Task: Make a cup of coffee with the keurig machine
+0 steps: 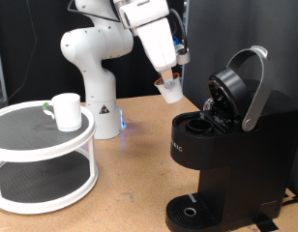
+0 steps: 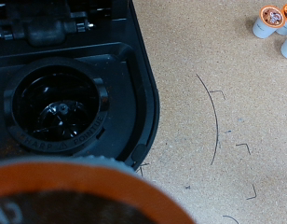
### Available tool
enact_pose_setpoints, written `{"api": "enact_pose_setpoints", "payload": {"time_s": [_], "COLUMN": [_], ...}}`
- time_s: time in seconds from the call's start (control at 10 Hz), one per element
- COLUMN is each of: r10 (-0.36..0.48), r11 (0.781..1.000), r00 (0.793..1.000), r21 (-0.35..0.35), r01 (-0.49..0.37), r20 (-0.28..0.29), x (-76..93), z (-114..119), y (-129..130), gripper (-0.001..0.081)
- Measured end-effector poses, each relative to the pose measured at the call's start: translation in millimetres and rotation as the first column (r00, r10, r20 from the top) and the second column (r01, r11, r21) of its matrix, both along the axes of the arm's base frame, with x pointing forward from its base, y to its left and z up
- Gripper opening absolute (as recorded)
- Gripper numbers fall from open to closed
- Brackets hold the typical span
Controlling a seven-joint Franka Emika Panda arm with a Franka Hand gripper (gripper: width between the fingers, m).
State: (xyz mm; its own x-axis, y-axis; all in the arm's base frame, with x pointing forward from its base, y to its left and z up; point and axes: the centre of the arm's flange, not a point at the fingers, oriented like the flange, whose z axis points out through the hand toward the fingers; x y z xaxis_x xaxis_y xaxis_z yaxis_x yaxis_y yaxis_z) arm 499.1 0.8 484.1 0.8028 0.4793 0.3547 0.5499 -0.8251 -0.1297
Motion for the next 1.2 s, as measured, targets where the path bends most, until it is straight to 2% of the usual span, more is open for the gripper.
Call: {"api": "enact_pose_setpoints", "payload": {"time_s": [0.4,0.8,1.2], "r10": [0.055,0.085,0.084], "r11": [0.998,0.996,0.996], "r00": [0.998,0.996,0.996], "r21": [-0.011,-0.001,-0.024], "r01": [-0.055,-0.085,-0.084], "r20": [-0.007,-0.004,0.003], "x": [-3.7,-6.9,-14.0], "z": [-12,-25,-39], "y": [6,42,66], "gripper": [0.0430,0.0430,0.0430]}}
